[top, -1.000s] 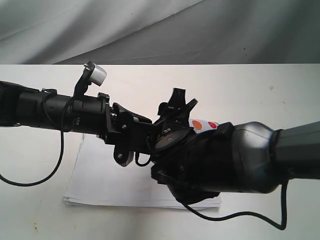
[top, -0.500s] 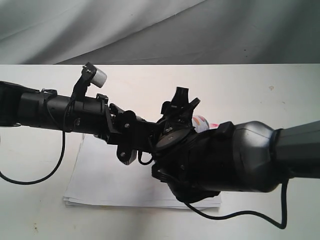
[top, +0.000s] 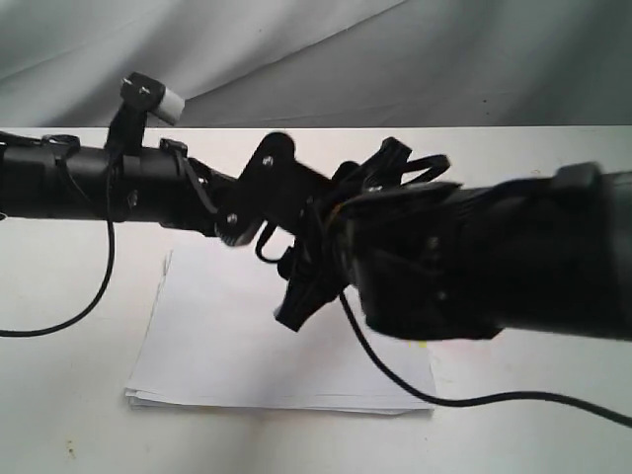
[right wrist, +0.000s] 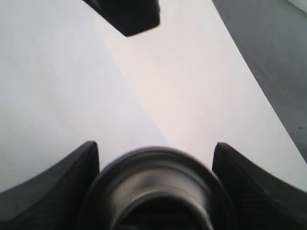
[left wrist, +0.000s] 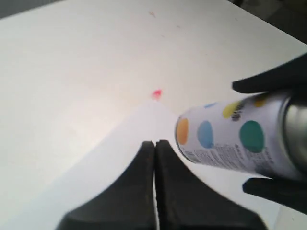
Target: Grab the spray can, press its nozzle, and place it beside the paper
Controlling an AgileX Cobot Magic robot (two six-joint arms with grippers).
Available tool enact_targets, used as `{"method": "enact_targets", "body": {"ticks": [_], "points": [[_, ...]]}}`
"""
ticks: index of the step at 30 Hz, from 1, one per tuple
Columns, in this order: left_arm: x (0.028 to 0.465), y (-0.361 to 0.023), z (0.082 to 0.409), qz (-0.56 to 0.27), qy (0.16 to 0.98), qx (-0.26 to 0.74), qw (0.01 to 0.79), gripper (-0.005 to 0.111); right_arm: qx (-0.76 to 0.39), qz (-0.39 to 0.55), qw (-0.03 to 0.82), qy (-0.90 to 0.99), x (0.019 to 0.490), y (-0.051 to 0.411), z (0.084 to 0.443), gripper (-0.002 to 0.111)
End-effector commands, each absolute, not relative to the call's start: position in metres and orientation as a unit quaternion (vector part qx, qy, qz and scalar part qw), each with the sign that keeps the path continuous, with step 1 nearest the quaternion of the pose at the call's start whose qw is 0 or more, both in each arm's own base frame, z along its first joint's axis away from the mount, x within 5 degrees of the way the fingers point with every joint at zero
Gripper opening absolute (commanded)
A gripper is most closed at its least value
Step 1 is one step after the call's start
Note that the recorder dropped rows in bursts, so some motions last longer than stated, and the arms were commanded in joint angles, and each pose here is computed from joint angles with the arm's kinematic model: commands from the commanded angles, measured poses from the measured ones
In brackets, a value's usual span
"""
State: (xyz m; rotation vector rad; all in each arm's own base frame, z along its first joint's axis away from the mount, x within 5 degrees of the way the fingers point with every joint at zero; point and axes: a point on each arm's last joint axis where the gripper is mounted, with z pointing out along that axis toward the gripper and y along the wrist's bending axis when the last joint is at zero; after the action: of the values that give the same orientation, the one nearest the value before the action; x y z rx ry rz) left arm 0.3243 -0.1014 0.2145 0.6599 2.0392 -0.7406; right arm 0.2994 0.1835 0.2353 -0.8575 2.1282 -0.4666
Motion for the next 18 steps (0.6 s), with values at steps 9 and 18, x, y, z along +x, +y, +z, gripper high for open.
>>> {"method": "enact_targets", "body": {"ticks": [9, 18], "points": [[0.282, -0.087, 0.315, -0.259, 0.778, 0.206, 0.534, 0.000, -0.149, -0.086, 0.449, 0.877, 0.290, 0.121, 0.307, 0.000], [0.225, -0.064, 0.324, -0.185, 0.791, 0.159, 0.561, 0.000, -0.103, -0.077, 0.434, 0.892, 0.268, 0.102, 0.328, 0.000]]}}
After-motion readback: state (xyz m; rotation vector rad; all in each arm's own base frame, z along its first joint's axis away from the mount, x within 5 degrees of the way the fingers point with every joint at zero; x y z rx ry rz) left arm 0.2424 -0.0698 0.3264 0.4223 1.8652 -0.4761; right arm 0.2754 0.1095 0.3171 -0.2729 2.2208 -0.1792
